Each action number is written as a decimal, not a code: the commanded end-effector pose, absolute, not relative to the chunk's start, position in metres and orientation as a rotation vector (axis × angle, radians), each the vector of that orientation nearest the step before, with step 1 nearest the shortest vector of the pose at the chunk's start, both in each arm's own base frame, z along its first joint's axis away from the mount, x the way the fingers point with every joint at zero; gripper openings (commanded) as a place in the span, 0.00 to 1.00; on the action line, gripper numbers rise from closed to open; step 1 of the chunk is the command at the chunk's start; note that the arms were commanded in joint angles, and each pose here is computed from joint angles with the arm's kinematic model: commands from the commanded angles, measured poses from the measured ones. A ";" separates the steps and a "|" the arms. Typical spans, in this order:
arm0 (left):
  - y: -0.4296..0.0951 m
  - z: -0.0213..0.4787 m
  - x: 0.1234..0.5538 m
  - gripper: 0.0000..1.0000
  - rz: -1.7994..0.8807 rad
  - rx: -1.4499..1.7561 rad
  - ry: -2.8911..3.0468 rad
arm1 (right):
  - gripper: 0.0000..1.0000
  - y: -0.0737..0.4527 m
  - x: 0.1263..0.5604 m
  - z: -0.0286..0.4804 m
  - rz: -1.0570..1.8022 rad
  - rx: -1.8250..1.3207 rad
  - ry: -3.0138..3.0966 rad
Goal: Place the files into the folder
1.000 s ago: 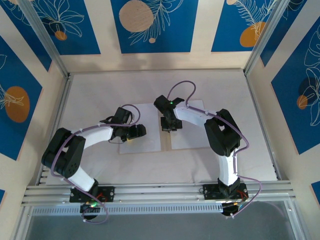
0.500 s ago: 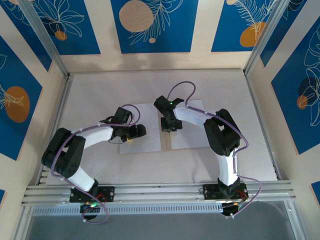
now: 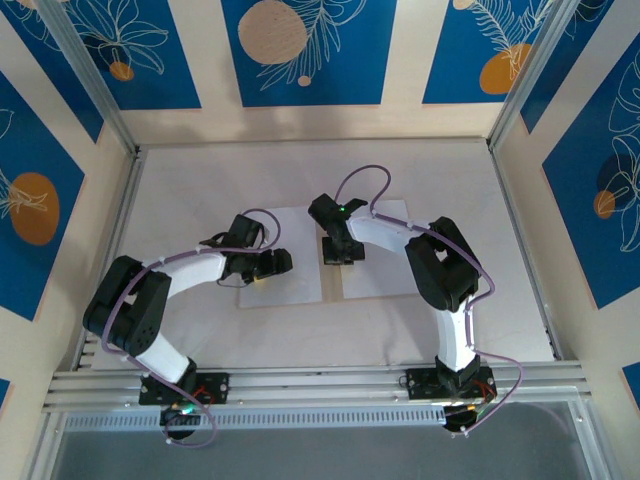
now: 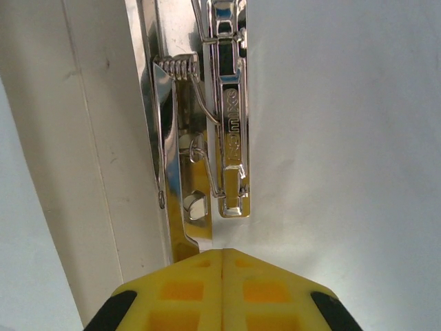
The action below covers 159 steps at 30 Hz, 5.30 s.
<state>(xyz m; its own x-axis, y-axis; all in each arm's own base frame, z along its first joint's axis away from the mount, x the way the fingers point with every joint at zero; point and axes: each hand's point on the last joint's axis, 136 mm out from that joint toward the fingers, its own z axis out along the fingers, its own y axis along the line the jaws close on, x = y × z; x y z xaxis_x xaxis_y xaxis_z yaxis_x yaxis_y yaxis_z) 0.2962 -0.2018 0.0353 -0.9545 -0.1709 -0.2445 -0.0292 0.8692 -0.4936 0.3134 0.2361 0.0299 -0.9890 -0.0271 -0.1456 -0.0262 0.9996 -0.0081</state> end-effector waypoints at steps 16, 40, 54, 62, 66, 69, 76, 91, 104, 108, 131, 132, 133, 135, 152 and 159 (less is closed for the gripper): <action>-0.193 0.013 0.273 0.78 -0.686 -0.160 2.885 | 0.08 0.242 0.321 0.061 0.045 -0.083 3.000; -0.194 0.014 0.277 0.78 -0.683 -0.164 2.886 | 0.25 0.253 0.311 0.116 0.266 -0.095 2.962; -0.193 0.012 0.274 0.78 -0.694 -0.185 2.882 | 0.26 0.256 0.315 0.099 0.265 -0.016 2.974; -0.194 0.012 0.273 0.78 -0.700 -0.184 2.881 | 0.27 0.253 0.319 0.087 0.218 0.002 2.989; -0.193 0.011 0.272 0.78 -0.699 -0.185 2.884 | 0.27 0.253 0.319 0.081 0.199 0.009 3.000; -0.194 0.011 0.272 0.78 -0.701 -0.184 2.884 | 0.27 0.252 0.320 0.077 0.189 0.008 3.005; -0.194 0.010 0.272 0.78 -0.702 -0.185 2.883 | 0.25 0.249 0.323 0.075 0.168 0.016 3.004; -0.194 0.008 0.271 0.78 -0.703 -0.184 2.889 | 0.27 0.245 0.326 0.074 0.132 0.017 3.007; -0.194 0.007 0.271 0.78 -0.706 -0.185 2.891 | 0.26 0.250 0.328 0.076 0.160 0.013 3.006; -0.194 0.006 0.270 0.78 -0.705 -0.182 2.894 | 0.27 0.251 0.328 0.078 0.169 0.007 3.002; -0.194 0.008 0.271 0.78 -0.705 -0.178 2.893 | 0.15 0.245 0.326 0.074 0.120 0.000 3.013; -0.195 0.008 0.272 0.78 -0.706 -0.178 2.892 | 0.14 0.244 0.326 0.073 0.109 0.001 3.014; -0.194 0.008 0.272 0.78 -0.705 -0.178 2.892 | 0.13 0.242 0.325 0.071 0.096 -0.001 3.019; -0.195 0.010 0.272 0.78 -0.706 -0.175 2.889 | 0.13 0.239 0.324 0.069 0.076 -0.005 3.024; -0.195 0.010 0.273 0.78 -0.701 -0.168 2.897 | 0.08 0.223 0.310 0.042 -0.055 -0.023 3.064; -0.195 0.010 0.273 0.78 -0.701 -0.168 2.896 | 0.08 0.220 0.306 0.033 -0.077 -0.025 3.078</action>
<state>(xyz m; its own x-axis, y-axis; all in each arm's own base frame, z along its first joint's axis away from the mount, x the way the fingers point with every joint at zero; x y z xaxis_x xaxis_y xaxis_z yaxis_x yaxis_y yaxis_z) 0.2958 -0.2059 0.0344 -0.9591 -0.1647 -0.2302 -0.0249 0.8593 -0.5108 0.3156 0.2386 0.0568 -0.9937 -0.0124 -0.1117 -0.0174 0.9989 0.0435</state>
